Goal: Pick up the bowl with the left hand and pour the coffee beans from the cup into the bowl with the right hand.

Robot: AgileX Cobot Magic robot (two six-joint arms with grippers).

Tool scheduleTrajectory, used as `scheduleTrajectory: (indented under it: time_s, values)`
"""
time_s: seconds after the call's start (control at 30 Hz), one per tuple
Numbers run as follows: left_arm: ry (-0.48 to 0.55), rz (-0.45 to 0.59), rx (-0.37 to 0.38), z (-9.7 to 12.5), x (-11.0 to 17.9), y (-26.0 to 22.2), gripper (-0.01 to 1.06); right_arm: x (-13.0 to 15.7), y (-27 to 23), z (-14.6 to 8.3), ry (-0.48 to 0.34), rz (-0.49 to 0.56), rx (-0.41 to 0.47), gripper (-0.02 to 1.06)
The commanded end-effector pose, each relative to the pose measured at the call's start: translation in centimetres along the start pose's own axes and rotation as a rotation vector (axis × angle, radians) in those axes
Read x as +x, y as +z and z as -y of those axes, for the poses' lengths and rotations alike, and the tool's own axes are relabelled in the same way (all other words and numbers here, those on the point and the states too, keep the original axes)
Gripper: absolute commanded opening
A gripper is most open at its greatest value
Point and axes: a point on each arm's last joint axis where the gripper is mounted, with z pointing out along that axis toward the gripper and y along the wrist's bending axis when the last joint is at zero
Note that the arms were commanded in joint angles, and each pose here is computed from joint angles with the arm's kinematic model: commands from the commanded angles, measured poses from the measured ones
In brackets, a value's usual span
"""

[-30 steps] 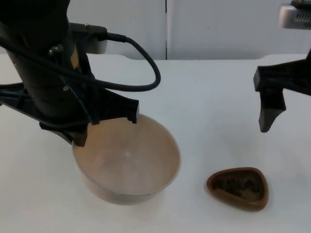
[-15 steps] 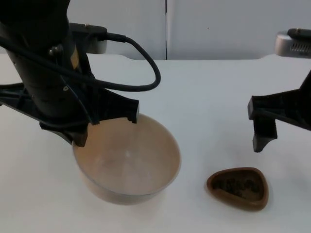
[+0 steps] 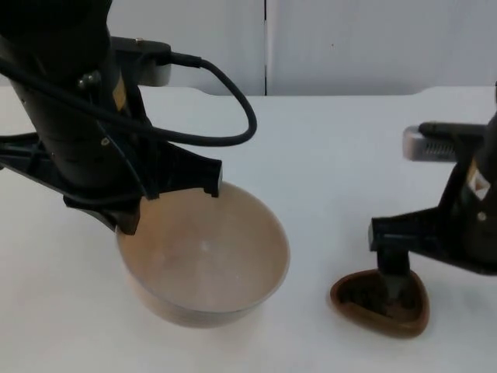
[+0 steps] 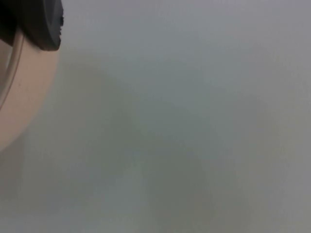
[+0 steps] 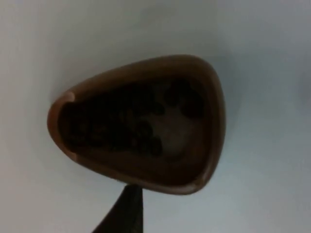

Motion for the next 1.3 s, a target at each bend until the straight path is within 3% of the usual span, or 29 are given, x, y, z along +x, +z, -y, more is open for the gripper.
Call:
scheduleTrajectory:
  time_s: [0.0, 0.23, 0.43, 1.0, 1.27]
  values:
    - [-0.006, 0.004, 0.012, 0.2, 0.1, -0.2, 0.00, 0.0, 0.9, -0.6, -0.001, -0.003, -0.011, 1.03]
    - [-0.007, 0.002, 0.012, 0.2, 0.1, -0.2, 0.00, -0.9, 2.1, -1.2, 0.027, -0.009, -0.025, 1.00]
    - [-0.008, 0.000, 0.012, 0.2, 0.1, -0.2, 0.00, -2.2, 2.1, -0.1, 0.065, -0.013, -0.018, 1.00]
    - [-0.008, 0.005, 0.016, 0.2, 0.1, -0.2, 0.00, -2.2, 4.1, 0.0, -0.004, -0.049, -0.018, 1.00]
    - [-0.008, 0.005, 0.016, 0.2, 0.1, -0.2, 0.00, -2.2, 5.1, -0.3, -0.008, -0.045, -0.028, 0.92]
